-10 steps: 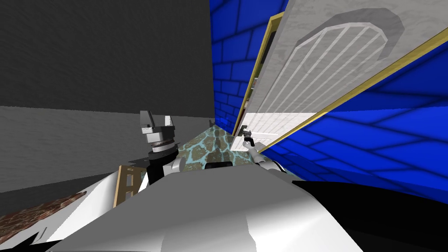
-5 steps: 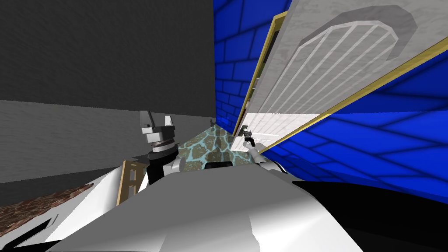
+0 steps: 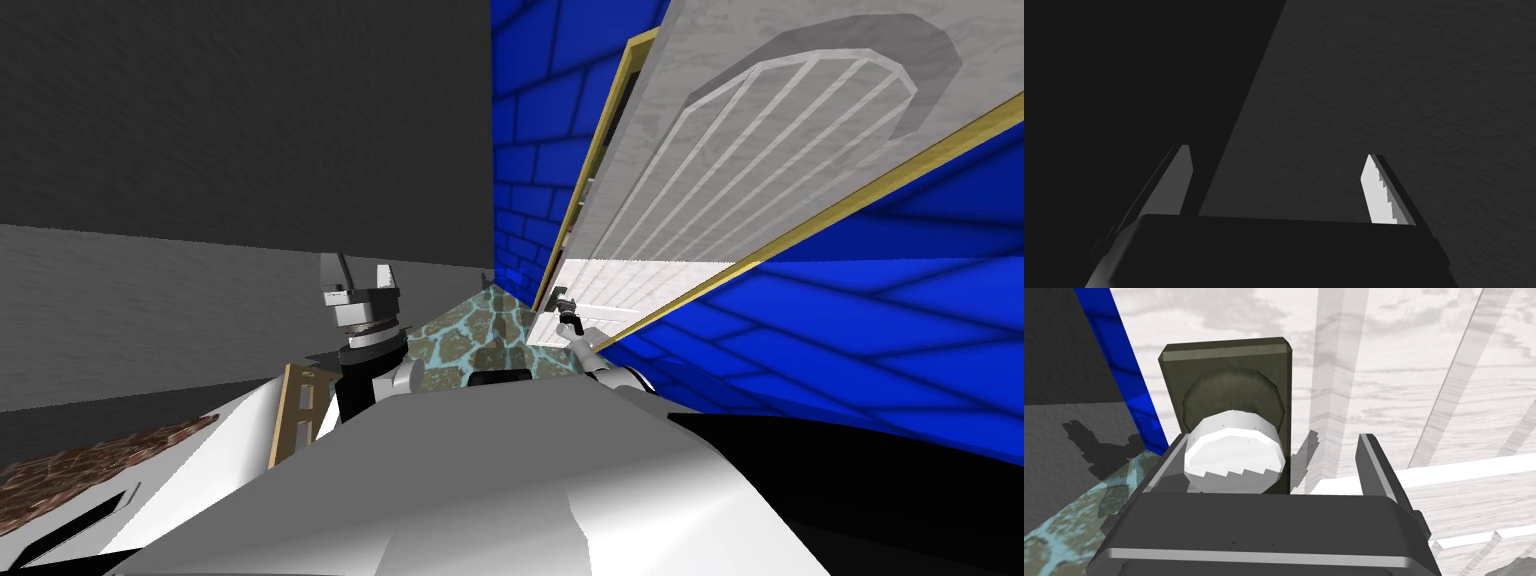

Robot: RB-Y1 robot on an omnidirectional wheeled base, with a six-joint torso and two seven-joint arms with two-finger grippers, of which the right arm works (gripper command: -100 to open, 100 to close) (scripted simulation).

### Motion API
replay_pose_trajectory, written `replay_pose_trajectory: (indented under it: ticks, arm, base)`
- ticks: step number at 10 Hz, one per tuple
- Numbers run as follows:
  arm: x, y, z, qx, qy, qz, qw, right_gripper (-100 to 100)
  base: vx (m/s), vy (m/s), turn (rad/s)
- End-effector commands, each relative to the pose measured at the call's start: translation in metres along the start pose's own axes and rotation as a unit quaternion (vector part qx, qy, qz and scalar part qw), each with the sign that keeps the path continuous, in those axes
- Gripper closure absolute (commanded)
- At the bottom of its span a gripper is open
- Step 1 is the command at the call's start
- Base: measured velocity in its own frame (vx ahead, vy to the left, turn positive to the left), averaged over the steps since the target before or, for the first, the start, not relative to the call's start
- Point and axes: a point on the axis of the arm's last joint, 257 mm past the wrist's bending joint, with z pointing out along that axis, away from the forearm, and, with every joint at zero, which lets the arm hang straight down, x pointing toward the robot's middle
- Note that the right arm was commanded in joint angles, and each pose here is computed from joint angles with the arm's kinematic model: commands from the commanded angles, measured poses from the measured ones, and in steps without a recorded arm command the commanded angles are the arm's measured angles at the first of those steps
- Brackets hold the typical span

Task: Pull the door open

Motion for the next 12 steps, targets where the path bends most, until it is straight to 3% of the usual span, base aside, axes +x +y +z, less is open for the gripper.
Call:
replay_pose_trajectory:
  ticks: [1, 12]
  arm:
    - [0.0100, 0.0250, 0.0011, -0.020, 0.008, -0.006, 0.9997, 100]
    - [0.0102, 0.0296, 0.0008, -0.022, 0.009, -0.006, 0.9997, 100]
  base:
    - [0.007, 0.005, -0.010]
    - [0.002, -0.005, 0.014]
